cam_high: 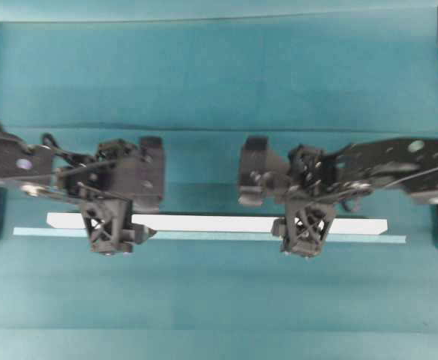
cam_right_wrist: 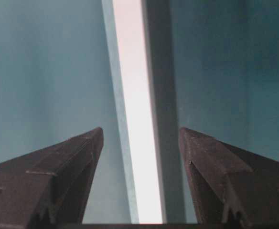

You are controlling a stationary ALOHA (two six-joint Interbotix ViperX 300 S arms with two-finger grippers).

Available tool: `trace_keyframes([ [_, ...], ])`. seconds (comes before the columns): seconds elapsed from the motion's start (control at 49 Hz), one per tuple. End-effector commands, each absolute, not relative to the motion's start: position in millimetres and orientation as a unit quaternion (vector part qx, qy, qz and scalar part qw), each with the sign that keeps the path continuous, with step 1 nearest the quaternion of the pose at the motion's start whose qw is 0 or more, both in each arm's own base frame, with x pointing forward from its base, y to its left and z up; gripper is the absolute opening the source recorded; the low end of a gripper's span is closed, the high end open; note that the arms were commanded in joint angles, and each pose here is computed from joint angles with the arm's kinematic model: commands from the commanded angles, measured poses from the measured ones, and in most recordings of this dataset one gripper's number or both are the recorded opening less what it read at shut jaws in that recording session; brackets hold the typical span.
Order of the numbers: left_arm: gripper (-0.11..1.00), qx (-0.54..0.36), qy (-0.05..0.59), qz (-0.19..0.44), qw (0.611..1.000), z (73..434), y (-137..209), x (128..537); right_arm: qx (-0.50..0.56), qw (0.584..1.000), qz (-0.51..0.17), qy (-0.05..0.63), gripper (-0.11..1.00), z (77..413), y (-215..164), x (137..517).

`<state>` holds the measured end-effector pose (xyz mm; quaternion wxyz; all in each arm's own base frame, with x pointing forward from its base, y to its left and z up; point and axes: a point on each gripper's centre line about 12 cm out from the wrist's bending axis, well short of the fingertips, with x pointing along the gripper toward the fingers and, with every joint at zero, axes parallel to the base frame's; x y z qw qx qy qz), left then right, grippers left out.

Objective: Lift a wooden board with both hands.

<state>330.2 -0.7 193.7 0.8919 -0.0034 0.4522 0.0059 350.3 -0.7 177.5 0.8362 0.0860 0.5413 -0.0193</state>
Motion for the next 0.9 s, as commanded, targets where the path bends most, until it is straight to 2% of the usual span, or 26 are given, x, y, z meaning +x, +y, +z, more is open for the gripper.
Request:
trace_keyframes([
  [0.0,0.99,-0.007,0.411,0.010,0.912,223,2,325,0.092,0.857,-0.025,0.506,0.79,205,-6,349],
  [0.204,0.99,-0.008,0.356,0.014,0.934,259,6,309,0.091,0.897,-0.036,0.430,0.80,259,-18,331],
  [0.326,0.99,-0.012,0.339,0.016,0.941,268,6,296,0.093,0.918,-0.044,0.382,0.85,283,-23,319],
  [0.449,0.99,-0.013,0.325,0.017,0.945,273,6,282,0.093,0.937,-0.048,0.334,0.90,295,-25,306],
  [0.714,0.99,-0.012,0.238,0.015,0.971,303,6,261,0.086,0.977,-0.050,0.189,0.91,327,-25,277],
  [0.877,0.99,-0.014,0.196,0.023,0.980,316,10,247,0.080,0.986,-0.050,0.135,0.91,344,-24,252],
])
